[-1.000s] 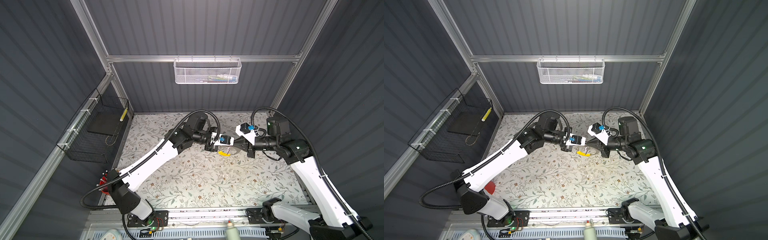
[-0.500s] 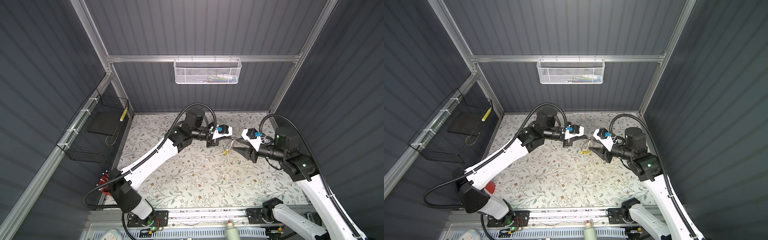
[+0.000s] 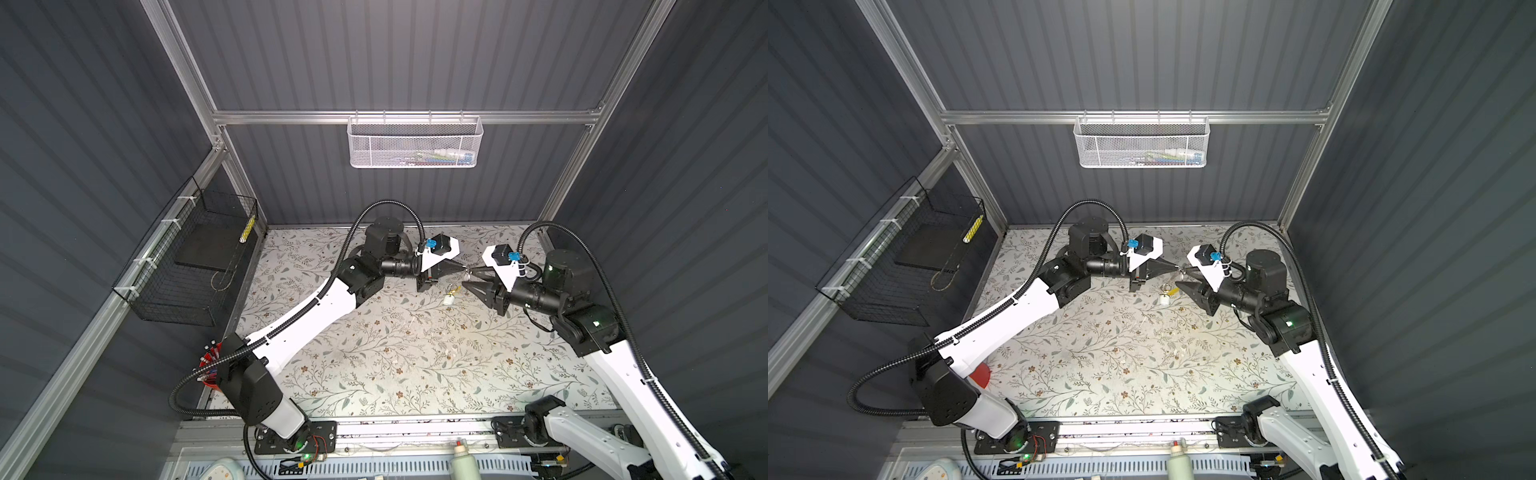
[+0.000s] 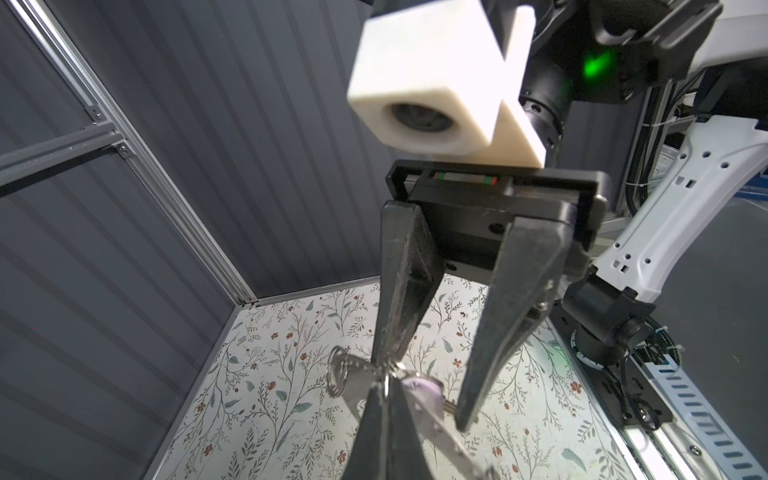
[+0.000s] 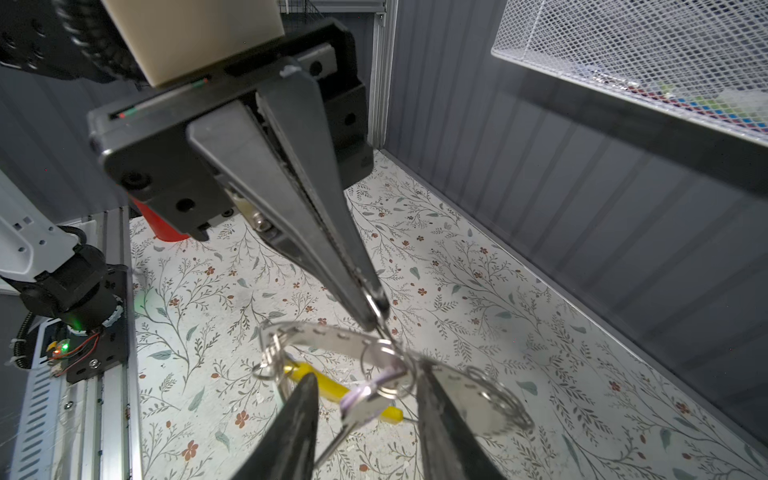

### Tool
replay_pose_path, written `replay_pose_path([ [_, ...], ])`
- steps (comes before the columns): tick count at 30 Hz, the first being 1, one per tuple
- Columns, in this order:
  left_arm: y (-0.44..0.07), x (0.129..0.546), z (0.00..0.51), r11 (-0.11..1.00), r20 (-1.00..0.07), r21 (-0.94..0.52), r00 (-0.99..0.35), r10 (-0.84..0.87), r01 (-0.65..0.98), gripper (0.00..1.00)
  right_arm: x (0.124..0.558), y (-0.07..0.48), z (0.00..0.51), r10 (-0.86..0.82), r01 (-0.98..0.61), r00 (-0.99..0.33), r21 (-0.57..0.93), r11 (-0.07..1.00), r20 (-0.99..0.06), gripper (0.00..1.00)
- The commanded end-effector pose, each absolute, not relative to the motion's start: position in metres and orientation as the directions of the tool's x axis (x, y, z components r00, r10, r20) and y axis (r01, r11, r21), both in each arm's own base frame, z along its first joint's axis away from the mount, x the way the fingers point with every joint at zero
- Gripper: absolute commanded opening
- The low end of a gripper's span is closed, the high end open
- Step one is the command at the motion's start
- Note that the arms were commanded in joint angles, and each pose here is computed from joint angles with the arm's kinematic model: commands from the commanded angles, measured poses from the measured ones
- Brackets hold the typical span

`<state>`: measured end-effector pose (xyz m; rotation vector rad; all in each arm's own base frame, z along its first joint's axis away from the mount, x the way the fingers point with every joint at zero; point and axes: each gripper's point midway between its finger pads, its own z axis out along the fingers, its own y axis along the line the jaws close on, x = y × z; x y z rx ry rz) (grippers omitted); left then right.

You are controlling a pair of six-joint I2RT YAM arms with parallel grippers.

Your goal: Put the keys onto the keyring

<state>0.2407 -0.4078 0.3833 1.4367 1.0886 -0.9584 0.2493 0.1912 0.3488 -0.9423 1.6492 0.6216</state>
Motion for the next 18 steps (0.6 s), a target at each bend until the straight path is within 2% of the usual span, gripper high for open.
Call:
replay_pose_path([
  [1,-0.401,0.234,0.410,-0.018,-0.957,0.283,0.284,0.061,0.959,0.00,0.257,0.191,0.350,-0.242,-0.815,-0.130,-0.036,0.579,-0.961,0.38],
  [7,-0.401,0.236,0.413,0.001,-0.960,0.277,0.277,0.042,0.961,0.00,0.261,0.193,0.347,-0.226,-0.809,-0.147,-0.015,0.588,-0.963,0.31],
  [9,-0.401,0.235,0.413,-0.003,-0.961,0.273,0.272,0.040,0.962,0.00,0.263,0.191,0.347,-0.230,-0.800,-0.142,-0.025,0.599,-0.963,0.25],
  [13,-0.401,0.234,0.413,-0.008,-0.963,0.267,0.267,0.038,0.964,0.00,0.262,0.188,0.347,-0.256,-0.794,-0.123,-0.059,0.606,-0.959,0.08],
  [18,-0.398,0.230,0.414,-0.021,-0.960,0.278,0.278,0.039,0.960,0.00,0.256,0.180,0.327,-0.392,-0.806,-0.118,-0.143,0.575,-0.912,0.00],
])
